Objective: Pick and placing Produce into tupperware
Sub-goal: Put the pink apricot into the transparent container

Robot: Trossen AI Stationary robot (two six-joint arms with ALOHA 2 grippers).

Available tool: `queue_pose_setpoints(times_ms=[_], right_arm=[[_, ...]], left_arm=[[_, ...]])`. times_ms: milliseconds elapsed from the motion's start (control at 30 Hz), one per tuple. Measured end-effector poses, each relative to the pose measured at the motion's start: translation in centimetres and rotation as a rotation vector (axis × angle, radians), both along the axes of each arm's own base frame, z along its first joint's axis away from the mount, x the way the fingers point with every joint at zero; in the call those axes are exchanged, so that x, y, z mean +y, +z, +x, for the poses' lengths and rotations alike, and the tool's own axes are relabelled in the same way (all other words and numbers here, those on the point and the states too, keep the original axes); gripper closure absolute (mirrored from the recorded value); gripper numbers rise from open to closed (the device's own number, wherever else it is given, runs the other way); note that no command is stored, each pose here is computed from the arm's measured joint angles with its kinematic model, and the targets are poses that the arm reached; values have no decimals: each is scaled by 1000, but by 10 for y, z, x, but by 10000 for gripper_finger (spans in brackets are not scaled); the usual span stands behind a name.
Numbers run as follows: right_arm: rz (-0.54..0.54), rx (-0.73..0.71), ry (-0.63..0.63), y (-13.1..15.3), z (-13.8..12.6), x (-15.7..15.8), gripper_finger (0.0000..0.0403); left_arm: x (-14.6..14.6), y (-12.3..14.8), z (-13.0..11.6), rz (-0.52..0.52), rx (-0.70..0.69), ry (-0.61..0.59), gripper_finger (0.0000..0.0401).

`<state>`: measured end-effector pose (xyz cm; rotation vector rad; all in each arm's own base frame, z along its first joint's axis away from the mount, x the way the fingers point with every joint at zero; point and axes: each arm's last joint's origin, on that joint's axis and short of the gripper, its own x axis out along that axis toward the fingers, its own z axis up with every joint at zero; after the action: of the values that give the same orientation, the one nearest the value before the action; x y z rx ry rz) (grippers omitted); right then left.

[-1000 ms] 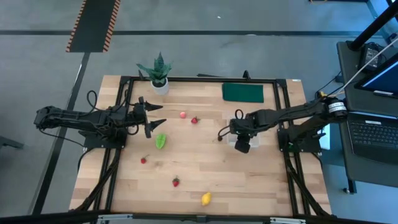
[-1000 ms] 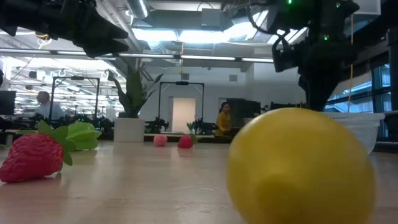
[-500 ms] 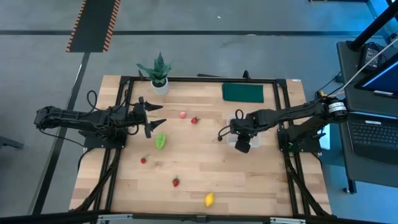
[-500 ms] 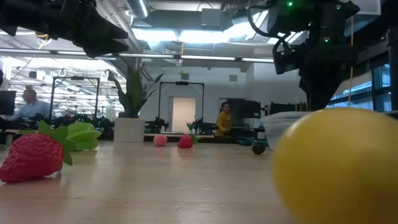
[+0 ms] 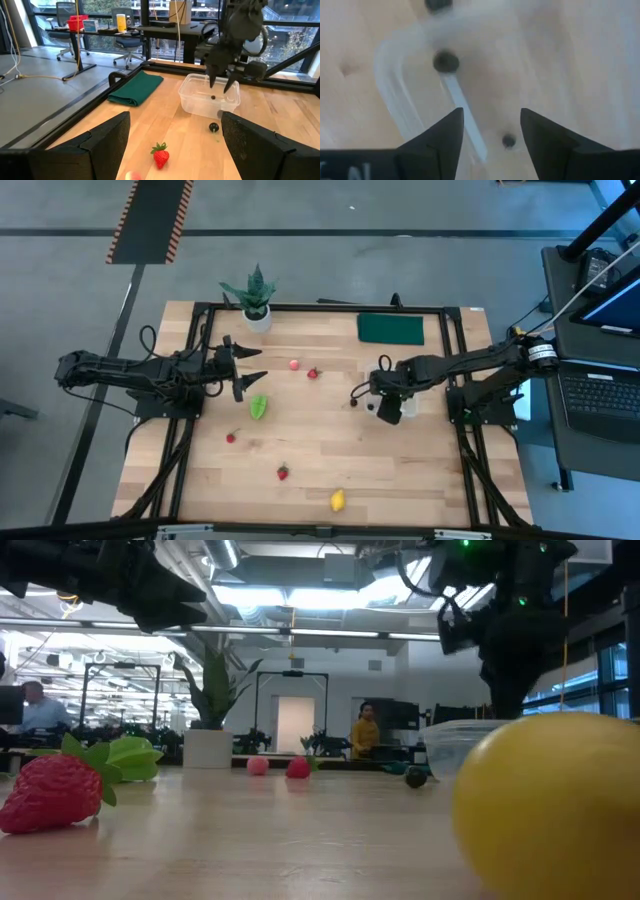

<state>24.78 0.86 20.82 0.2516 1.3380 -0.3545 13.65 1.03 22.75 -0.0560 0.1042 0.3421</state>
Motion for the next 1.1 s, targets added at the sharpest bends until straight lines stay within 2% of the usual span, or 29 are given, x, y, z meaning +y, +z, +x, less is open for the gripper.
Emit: queue_pose_setpoints(times_ms=[100, 233, 333, 433, 600, 733, 933, 1100], right_arm=[[-64, -103, 2, 31, 9, -2, 200], [-136, -330, -36, 87, 17, -4, 199], [-184, -476, -67, 123, 11, -5, 199], [-244, -551, -108, 142, -4, -8, 199], [-291, -604, -146, 149, -33, -11, 199], [-299, -642, -192, 145, -47, -13, 199], [-293, -710, -195, 136, -44, -12, 199], [-312, -691, -163, 127, -43, -12, 199]], left_arm=[[0, 1, 0, 0, -14, -4, 96], [-2, 7, 1, -8, -72, -64, 96], [-3, 11, 1, -44, -125, -91, 96], [-3, 8, 4, -133, -128, -85, 96], [-3, -1, 14, -191, -44, -96, 96], [4, 8, 29, -194, 80, -41, 96], [26, 35, 62, -131, 293, -11, 96], [46, 47, 86, -168, 419, -60, 96]])
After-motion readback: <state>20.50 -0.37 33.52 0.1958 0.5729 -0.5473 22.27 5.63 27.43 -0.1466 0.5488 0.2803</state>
